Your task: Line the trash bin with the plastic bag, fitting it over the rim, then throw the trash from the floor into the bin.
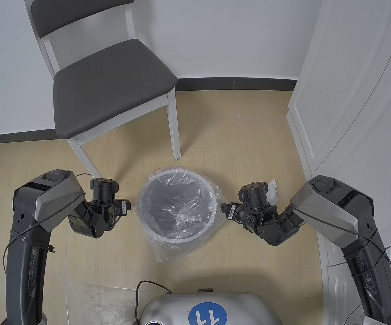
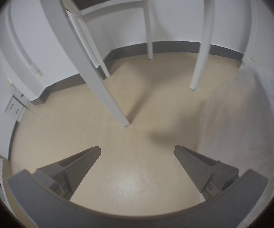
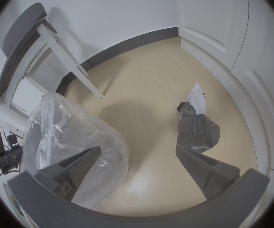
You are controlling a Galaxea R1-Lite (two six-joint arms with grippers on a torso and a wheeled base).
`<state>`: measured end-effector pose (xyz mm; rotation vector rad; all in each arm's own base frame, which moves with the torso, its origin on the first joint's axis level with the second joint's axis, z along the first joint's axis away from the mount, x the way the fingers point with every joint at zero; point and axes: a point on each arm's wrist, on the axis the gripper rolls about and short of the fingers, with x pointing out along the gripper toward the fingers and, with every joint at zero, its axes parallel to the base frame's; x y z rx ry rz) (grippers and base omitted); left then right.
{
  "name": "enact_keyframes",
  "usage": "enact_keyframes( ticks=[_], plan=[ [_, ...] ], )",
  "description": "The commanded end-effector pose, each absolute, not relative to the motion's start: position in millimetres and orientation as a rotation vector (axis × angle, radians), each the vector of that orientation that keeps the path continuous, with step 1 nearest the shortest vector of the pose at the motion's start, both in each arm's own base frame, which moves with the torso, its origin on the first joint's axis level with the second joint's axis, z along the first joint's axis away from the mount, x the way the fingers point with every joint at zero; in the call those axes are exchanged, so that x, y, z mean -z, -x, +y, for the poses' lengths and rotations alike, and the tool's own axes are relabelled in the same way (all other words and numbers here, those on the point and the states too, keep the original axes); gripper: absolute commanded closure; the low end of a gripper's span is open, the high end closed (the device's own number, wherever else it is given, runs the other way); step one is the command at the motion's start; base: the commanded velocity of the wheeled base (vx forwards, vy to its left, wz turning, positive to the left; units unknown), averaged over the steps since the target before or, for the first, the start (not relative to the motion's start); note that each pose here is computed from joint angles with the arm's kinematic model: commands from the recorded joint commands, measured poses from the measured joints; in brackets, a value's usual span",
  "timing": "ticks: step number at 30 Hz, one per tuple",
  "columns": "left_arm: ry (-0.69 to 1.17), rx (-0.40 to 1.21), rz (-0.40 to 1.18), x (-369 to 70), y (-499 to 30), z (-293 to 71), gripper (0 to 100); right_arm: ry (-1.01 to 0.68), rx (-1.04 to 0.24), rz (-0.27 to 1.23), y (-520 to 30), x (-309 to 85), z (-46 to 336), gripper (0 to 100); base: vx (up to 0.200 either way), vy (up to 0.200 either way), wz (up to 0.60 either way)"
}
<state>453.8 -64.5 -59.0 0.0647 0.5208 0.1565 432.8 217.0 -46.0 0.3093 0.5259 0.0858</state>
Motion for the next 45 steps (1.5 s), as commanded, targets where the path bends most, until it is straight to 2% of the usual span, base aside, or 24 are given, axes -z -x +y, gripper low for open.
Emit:
enact_keyframes(
  ticks=[1,7,11,13,18,26,29,33,38,43,45],
  plan=[
    [-0.084,-0.263,0.494,82,-471,-65,0,-0.32,-0.049,0.508,-443,59,216,0,0.0,0.0,0.0],
    [-0.083,-0.265,0.49,79,-469,-65,0,-0.324,-0.042,0.502,-444,58,215,0,0.0,0.0,0.0],
    [-0.079,-0.245,0.493,50,-455,-59,0,-0.284,-0.044,0.531,-432,46,208,0,0.0,0.0,0.0],
    [-0.055,-0.14,0.518,23,-432,-55,0,-0.206,-0.066,0.568,-414,27,202,0,0.0,0.0,0.0],
    [-0.084,0.011,0.533,-3,-403,-48,0,-0.119,-0.106,0.563,-392,0,195,0,0.0,0.0,0.0],
    [-0.095,0.053,0.483,-29,-376,-52,0,-0.077,-0.171,0.552,-370,-16,197,0,0.0,0.0,0.0],
    [-0.081,0.114,0.43,-44,-358,-76,0,-0.063,-0.199,0.52,-365,-18,202,0,0.0,0.0,0.0],
    [-0.038,0.121,0.355,-49,-349,-95,0,-0.099,-0.269,0.435,-351,-27,228,0,0.0,0.0,0.0],
    [-0.053,0.105,0.328,-54,-346,-98,0,-0.092,-0.385,0.401,-321,-6,266,0,0.0,0.0,0.0],
    [-0.155,0.028,0.286,-73,-325,-98,0,-0.072,-0.324,0.323,-317,19,291,0,0.0,0.0,0.0],
    [-0.198,-0.002,0.206,-94,-305,-97,0,-0.05,-0.304,0.282,-319,25,296,0,0.0,0.0,0.0]
  ],
)
